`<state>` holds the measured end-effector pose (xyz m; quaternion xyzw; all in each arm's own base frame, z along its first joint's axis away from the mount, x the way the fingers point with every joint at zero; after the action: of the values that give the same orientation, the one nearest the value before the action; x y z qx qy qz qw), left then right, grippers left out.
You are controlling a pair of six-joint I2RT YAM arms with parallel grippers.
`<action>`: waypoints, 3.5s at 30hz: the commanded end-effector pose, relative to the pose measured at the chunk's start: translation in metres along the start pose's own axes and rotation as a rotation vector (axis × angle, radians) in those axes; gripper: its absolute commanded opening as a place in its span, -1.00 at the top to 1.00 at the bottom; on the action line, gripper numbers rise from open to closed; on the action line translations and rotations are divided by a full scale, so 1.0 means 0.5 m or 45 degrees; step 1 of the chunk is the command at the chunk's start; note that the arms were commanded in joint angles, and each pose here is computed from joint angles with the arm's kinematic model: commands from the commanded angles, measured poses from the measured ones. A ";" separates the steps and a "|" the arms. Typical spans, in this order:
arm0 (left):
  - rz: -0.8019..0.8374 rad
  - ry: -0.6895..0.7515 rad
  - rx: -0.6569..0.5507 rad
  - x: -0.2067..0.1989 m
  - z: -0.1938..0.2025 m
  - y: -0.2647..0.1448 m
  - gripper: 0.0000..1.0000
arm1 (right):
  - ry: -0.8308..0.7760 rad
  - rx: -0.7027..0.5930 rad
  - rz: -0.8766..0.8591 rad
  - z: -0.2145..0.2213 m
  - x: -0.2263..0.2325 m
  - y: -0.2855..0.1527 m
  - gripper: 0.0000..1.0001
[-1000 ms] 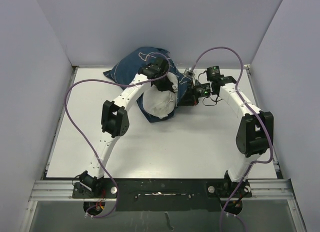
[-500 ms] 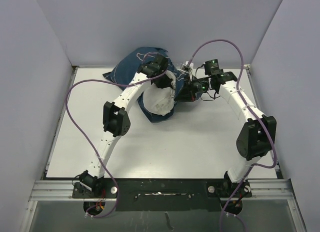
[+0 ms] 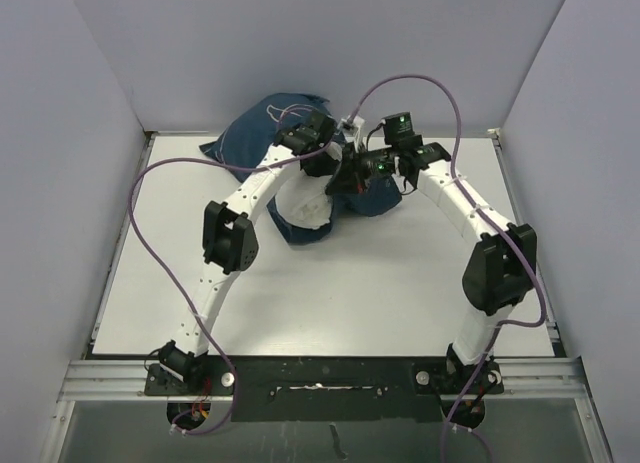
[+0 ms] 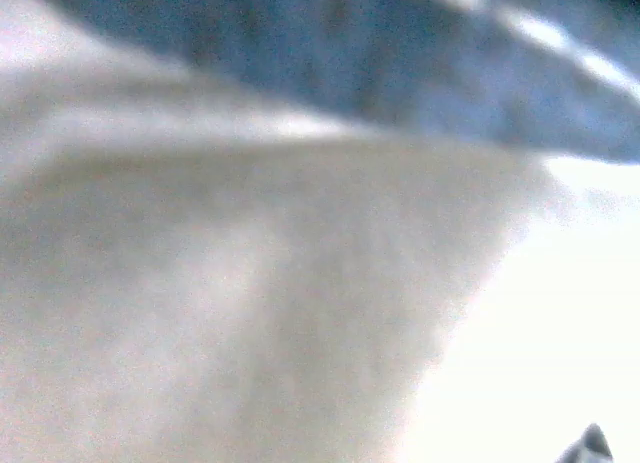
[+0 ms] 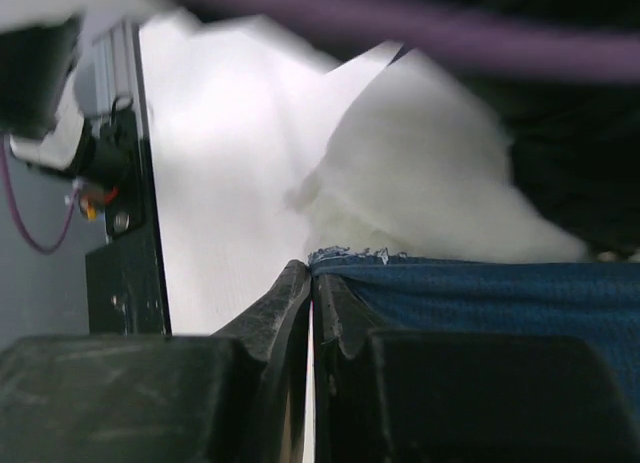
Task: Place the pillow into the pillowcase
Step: Stuff the pillow into the pillowcase.
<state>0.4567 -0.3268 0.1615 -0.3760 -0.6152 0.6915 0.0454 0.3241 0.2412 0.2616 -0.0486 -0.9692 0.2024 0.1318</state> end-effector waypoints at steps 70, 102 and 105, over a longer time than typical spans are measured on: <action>0.528 1.497 0.165 0.124 -0.080 0.101 0.99 | 0.233 -0.621 -0.189 -0.163 -0.167 -0.192 1.00; 1.559 1.265 0.236 0.073 -0.092 -0.373 -0.78 | 0.622 -0.317 0.087 0.029 -0.295 -0.011 1.00; 1.529 1.251 0.195 0.106 -0.081 -0.408 -0.94 | 0.601 -0.332 0.070 0.017 -0.291 -0.014 1.00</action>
<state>0.3945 -0.2322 0.2697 -0.8809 -0.1432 0.4498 -0.0343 0.4561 0.2129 0.1762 -0.1417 -0.8973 0.0872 0.4089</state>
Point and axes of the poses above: each gripper's point midway between its finger pads, its own y axis out along the fingers, its own x axis along the line the jaws close on, z = x × y, the point moved 6 cm from there along -y, back along the fingers, and after that the axes turned 11 degrees about -y, right-handed, at the moved point
